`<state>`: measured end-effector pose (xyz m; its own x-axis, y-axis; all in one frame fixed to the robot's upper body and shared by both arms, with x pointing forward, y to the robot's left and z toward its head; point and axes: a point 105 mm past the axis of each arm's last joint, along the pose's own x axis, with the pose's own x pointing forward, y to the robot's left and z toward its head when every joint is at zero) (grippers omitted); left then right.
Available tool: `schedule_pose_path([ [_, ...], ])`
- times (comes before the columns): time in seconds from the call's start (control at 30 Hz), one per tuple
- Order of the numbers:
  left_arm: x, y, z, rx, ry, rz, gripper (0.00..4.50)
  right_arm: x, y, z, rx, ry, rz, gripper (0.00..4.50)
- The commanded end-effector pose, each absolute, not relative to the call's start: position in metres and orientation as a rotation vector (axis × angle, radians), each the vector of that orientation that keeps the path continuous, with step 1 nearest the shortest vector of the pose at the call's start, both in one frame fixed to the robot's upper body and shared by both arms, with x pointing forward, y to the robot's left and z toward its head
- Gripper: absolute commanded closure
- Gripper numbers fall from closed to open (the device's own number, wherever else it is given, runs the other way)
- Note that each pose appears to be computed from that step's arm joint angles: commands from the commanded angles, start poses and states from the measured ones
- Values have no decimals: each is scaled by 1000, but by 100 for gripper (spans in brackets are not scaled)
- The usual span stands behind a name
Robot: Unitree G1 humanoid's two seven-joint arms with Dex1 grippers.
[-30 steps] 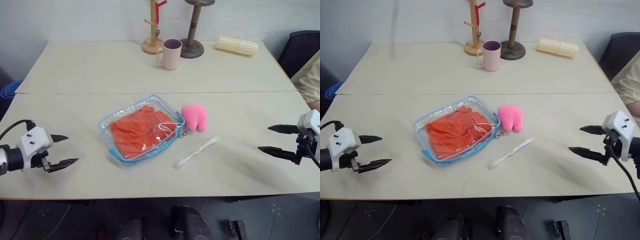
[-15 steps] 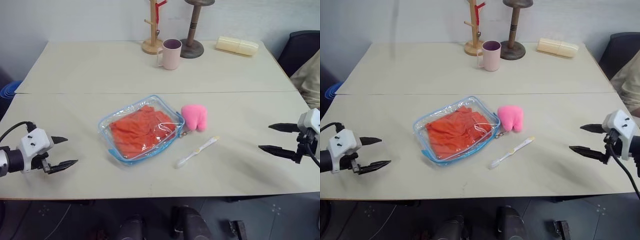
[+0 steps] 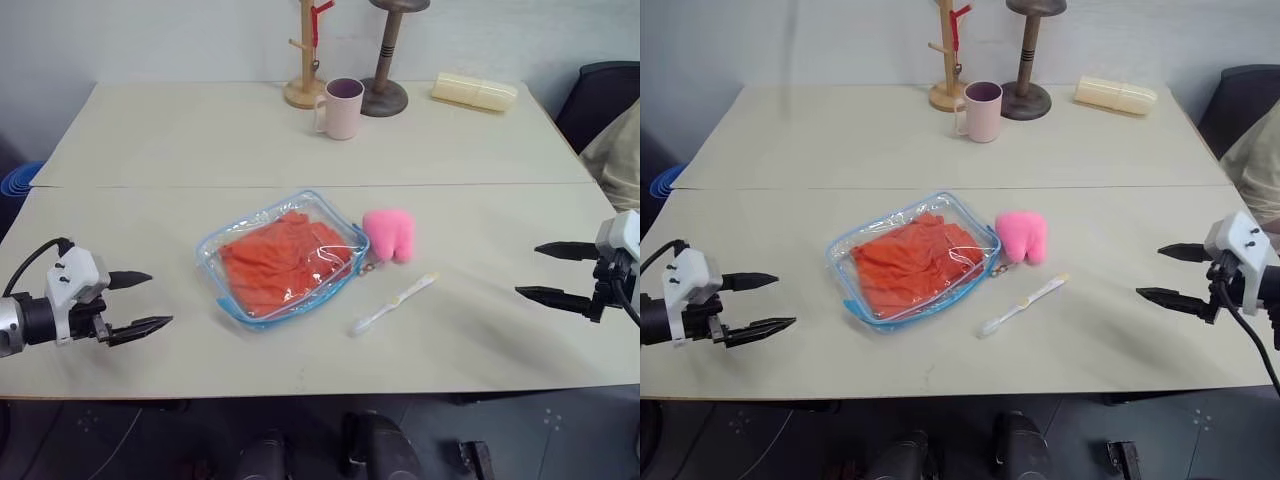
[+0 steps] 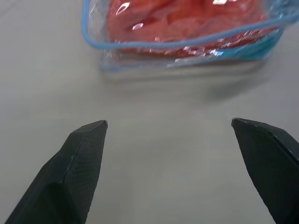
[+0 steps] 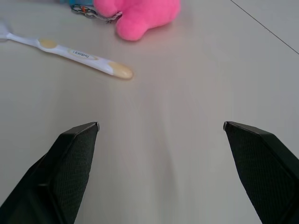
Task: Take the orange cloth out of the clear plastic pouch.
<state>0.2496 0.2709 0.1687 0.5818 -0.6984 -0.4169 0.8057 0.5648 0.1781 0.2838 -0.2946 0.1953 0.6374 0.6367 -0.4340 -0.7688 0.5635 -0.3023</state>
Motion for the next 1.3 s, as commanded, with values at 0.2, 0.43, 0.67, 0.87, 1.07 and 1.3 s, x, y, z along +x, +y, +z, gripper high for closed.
schedule_pose_path([
  [0.2,226,150,227,371,146,-1404,0,291,-209,207,-767,210,1196,2],
  [0.43,225,113,219,447,163,-1593,0,318,-167,181,-874,212,1352,2],
  [0.67,233,110,210,486,164,-1588,0,333,-159,147,-973,327,1437,2],
  [0.87,232,106,214,473,128,-1571,0,339,-151,131,-958,377,1473,42],
  [1.07,233,108,215,477,120,-1547,0,334,-154,122,-945,423,1520,220],
  [1.3,236,107,217,482,104,-1534,0,328,-165,116,-909,439,1506,423],
])
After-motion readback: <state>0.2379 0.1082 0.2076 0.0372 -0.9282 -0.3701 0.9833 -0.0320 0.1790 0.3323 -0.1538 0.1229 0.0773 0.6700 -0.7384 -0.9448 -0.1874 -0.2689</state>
